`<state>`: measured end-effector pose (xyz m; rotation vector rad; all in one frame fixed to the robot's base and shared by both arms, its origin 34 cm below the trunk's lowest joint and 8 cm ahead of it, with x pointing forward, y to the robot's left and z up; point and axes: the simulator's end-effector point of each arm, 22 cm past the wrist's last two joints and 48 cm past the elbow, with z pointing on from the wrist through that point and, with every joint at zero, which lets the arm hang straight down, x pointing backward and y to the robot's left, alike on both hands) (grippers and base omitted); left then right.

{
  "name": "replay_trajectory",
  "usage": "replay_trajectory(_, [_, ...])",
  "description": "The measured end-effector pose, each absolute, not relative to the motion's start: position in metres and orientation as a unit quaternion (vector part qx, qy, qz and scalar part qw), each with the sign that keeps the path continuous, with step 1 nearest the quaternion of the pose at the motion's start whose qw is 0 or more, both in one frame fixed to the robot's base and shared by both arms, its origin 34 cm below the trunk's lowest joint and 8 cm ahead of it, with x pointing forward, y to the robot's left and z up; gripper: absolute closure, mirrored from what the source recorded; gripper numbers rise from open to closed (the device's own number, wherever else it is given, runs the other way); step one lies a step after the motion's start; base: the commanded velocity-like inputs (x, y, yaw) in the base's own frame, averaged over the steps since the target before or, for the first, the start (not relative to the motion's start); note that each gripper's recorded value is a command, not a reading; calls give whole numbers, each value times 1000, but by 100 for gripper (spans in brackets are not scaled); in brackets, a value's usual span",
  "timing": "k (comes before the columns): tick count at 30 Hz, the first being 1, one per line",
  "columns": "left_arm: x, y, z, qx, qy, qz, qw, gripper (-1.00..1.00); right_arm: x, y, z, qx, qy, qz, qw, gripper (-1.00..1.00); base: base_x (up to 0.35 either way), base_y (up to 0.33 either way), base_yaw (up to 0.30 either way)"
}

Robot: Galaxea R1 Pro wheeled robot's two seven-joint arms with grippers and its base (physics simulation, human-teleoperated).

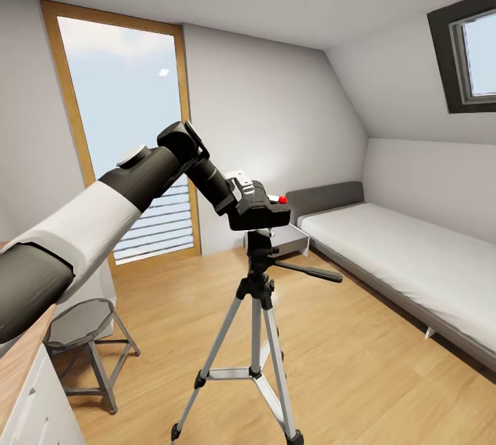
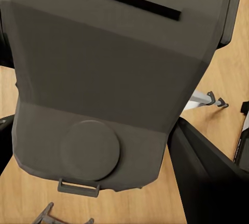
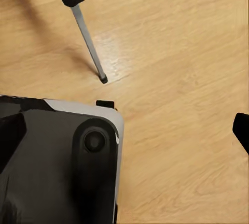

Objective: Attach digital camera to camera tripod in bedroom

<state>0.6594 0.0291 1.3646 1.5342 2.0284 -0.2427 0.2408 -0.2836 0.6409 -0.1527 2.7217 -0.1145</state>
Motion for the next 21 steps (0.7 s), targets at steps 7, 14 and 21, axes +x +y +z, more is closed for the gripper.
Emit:
replay_trajectory(7, [659,29,1365,575,760,-91,289,100,276,-258,655,-107,958,-17,265,-100,0,0,0])
replay_trajectory(14, [659,28,1365,576,759,-91,289,100,304,-231,670,-139,941,14,309,-100,0,0,0])
replay_trajectory(21, [658,27,1365,576,759,-92,289,100,364,-197,709,-157,909,54,381,-100,0,0,0])
